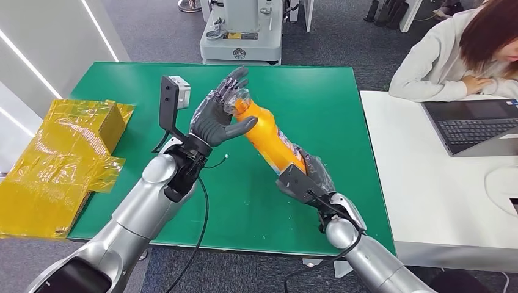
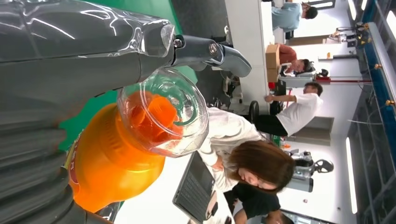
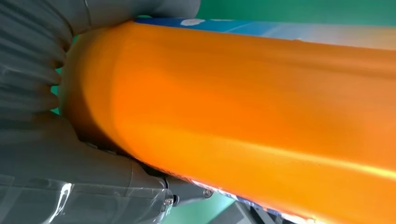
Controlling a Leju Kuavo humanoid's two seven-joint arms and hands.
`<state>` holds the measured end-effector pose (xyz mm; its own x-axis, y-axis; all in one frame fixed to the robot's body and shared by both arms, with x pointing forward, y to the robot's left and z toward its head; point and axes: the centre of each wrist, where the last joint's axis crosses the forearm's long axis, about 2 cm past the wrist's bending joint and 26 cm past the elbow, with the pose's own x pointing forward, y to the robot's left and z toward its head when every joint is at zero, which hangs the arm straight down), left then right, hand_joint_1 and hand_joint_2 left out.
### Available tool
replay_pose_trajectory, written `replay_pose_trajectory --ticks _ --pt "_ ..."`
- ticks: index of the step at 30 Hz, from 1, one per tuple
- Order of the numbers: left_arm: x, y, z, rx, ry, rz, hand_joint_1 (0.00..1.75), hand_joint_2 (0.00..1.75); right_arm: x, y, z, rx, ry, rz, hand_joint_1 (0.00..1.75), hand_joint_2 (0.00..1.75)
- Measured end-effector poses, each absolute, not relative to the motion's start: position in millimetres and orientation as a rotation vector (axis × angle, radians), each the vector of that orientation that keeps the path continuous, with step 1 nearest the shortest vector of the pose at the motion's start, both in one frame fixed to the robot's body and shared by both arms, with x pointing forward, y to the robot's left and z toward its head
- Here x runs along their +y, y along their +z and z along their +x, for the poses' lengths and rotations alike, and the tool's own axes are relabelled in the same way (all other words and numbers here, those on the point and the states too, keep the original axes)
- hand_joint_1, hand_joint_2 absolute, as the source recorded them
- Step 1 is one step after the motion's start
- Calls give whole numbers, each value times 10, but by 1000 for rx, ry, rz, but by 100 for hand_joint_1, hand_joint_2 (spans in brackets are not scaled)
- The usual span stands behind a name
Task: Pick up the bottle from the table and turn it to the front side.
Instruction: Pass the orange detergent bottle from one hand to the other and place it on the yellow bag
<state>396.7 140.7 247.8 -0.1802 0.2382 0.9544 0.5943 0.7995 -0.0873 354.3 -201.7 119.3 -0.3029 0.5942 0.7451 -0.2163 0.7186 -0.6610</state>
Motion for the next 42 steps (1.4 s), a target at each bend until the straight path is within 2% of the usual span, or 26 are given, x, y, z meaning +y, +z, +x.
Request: replay_pose_trajectory --ticks 19,34,38,42 --pt "1444 2362 4026 -1773 -240 -609 0 175 -1914 1096 3306 -1793 770 -361 175 175" --pt "1235 2413 3966 -1746 -259 -674 0 175 -1643 1305 3558 -1868 705 -353 175 175" --pt "1217 2417 3961 -1752 -256 -687 175 175 -1622 1333 3622 -1870 705 -360 175 175" --pt "1218 2412 3959 -1764 -256 -687 175 175 -1599 1330 3647 -1864 705 -365 175 175"
